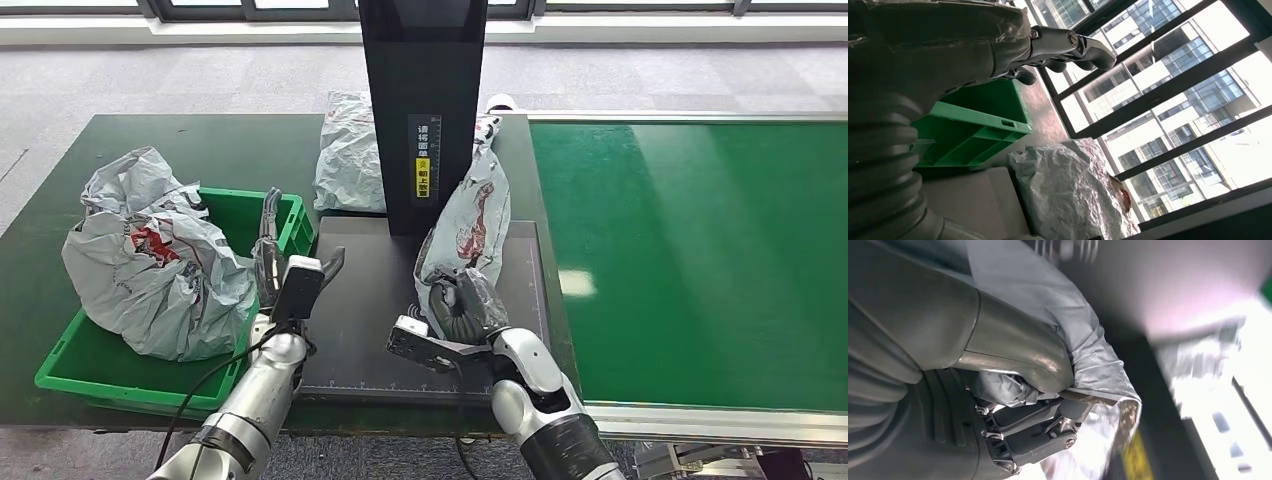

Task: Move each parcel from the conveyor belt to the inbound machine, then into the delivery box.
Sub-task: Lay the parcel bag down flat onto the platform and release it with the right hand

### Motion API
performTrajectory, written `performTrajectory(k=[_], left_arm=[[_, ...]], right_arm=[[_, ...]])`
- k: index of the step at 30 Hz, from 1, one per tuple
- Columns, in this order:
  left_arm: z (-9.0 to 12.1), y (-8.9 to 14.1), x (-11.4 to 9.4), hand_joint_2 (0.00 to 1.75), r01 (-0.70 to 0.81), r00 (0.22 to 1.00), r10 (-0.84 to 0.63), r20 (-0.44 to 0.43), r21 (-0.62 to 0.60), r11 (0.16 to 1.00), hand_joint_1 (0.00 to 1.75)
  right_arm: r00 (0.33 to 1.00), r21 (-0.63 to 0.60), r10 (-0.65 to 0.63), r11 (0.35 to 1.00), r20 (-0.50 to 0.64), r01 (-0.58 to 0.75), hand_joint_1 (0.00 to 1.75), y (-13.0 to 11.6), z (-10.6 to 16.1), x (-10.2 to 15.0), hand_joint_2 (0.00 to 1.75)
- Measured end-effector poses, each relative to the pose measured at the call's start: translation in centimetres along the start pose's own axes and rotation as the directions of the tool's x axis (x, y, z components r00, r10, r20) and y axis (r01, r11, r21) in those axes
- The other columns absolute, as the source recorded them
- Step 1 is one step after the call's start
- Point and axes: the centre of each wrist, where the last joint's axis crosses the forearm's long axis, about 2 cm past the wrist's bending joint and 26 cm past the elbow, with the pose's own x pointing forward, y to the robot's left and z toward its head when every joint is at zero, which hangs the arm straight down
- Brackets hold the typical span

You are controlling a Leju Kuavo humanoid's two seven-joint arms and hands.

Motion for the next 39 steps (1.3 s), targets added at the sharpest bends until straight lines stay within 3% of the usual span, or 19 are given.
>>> performTrajectory(k=[1, 5, 6, 10, 15, 23, 28, 34, 39], left_arm=[[-0.1, -0.2, 0.2, 1.75, -0.002, 1.000, 0.002, 0.005, -0.005, 1.000, 0.00], [-0.7, -0.8, 0.8, 1.75, -0.009, 1.000, 0.009, 0.023, -0.022, 1.000, 0.00], [-0.9, -0.9, 0.9, 1.75, -0.009, 1.000, 0.010, 0.026, -0.026, 1.000, 0.00], [-1.0, -1.2, 1.0, 1.75, -0.012, 1.000, 0.013, 0.028, -0.042, 0.999, 0.00], [-0.8, -1.3, 0.9, 1.75, -0.018, 1.000, 0.019, 0.018, -0.048, 0.999, 0.00], [-0.1, -1.7, 0.9, 1.75, 0.015, 0.999, -0.012, 0.031, -0.078, 0.997, 0.00], [0.1, -2.1, 1.0, 1.75, 0.027, 0.999, -0.024, 0.035, -0.096, 0.995, 0.00], [0.5, -2.8, 1.2, 1.75, 0.043, 0.998, -0.037, 0.042, -0.146, 0.988, 0.00], [1.1, -3.6, 1.4, 1.75, 0.029, 0.999, -0.022, 0.040, -0.185, 0.982, 0.00]], right_arm=[[1.000, 0.041, -0.006, 0.999, 0.000, 0.006, 1.70, 0.5, 0.0, 0.0, 1.75], [1.000, 0.216, -0.006, 0.976, -0.022, 0.011, 0.05, 2.7, 0.5, -0.6, 1.75], [1.000, 0.253, 0.000, 0.967, -0.029, 0.008, 0.00, 3.2, 0.8, -0.9, 1.75], [0.999, 0.313, 0.022, 0.950, -0.049, -0.006, 0.00, 3.8, 1.1, -1.8, 1.75], [0.996, 0.268, 0.003, 0.963, -0.089, 0.021, 0.00, 3.4, 1.2, -2.6, 1.75], [0.992, -0.015, -0.111, 0.994, -0.058, 0.110, 0.00, 2.2, 1.9, -3.3, 1.75], [0.987, -0.107, -0.156, 0.983, -0.040, 0.151, 0.00, 1.7, 2.3, -3.7, 1.75], [0.966, -0.379, -0.248, 0.889, 0.075, 0.257, 0.00, 0.4, 2.8, -4.6, 1.75], [0.935, -0.507, -0.335, 0.790, 0.112, 0.344, 0.00, -0.8, 3.2, -5.9, 1.75]])
